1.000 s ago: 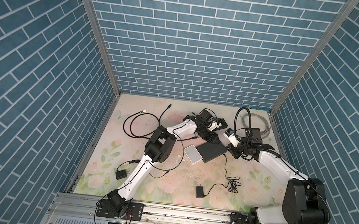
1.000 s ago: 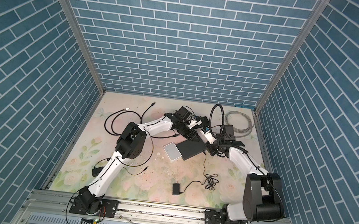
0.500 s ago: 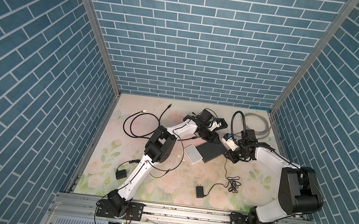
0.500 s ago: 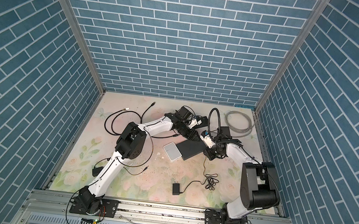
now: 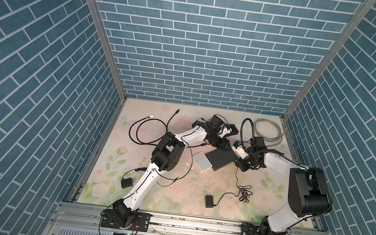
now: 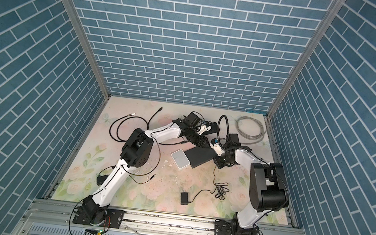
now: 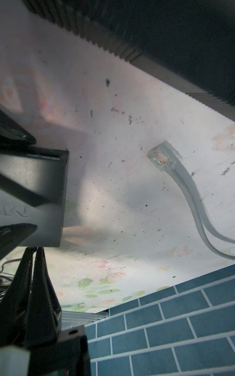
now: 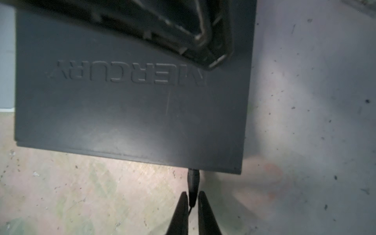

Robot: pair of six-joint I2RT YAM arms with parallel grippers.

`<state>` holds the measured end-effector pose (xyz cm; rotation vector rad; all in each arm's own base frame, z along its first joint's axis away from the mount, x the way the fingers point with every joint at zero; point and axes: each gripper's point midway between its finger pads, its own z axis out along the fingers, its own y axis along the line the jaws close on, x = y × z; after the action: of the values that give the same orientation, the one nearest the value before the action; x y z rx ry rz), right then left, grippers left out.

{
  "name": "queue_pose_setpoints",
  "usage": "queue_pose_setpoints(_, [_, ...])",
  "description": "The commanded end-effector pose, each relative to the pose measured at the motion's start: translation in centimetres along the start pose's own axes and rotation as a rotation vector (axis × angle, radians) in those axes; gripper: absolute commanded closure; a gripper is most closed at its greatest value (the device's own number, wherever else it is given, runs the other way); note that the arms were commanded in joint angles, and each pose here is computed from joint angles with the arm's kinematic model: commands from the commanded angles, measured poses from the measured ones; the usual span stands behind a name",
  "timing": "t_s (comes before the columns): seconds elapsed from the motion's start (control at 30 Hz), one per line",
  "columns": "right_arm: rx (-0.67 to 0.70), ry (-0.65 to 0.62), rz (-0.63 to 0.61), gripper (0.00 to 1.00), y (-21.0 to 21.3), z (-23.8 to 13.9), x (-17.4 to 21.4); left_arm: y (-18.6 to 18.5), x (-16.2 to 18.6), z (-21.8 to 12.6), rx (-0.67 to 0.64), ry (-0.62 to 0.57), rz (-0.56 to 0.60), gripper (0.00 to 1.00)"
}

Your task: Insert the plug into the switch port

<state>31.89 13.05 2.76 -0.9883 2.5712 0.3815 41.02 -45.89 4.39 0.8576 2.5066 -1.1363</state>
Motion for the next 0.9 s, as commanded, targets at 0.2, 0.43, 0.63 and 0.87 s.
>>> queue_pose_setpoints(0.2, [0.066, 0.001, 0.011, 0.92, -1.4, 0.3, -0.9, -1.3, 1.4, -0.2, 0.041, 0.018, -0.084, 0.40])
queue_pose_setpoints(0.43, [0.115, -0.031, 0.029, 1.00, -2.2, 0.7, -1.4, -1.9, 2.9, 0.6, 0.057, 0.065, -0.076, 0.40])
queue_pose_setpoints(0.63, [0.158, -0.136, -0.041, 1.00, -2.0, 0.7, -3.5, -3.0, 4.1, 1.6, 0.084, 0.112, -0.040, 0.41])
queue_pose_setpoints(0.87, [0.141, -0.130, -0.135, 1.00, -0.9, 0.7, -3.8, -1.9, 4.3, 1.6, 0.007, 0.137, -0.002, 0.41])
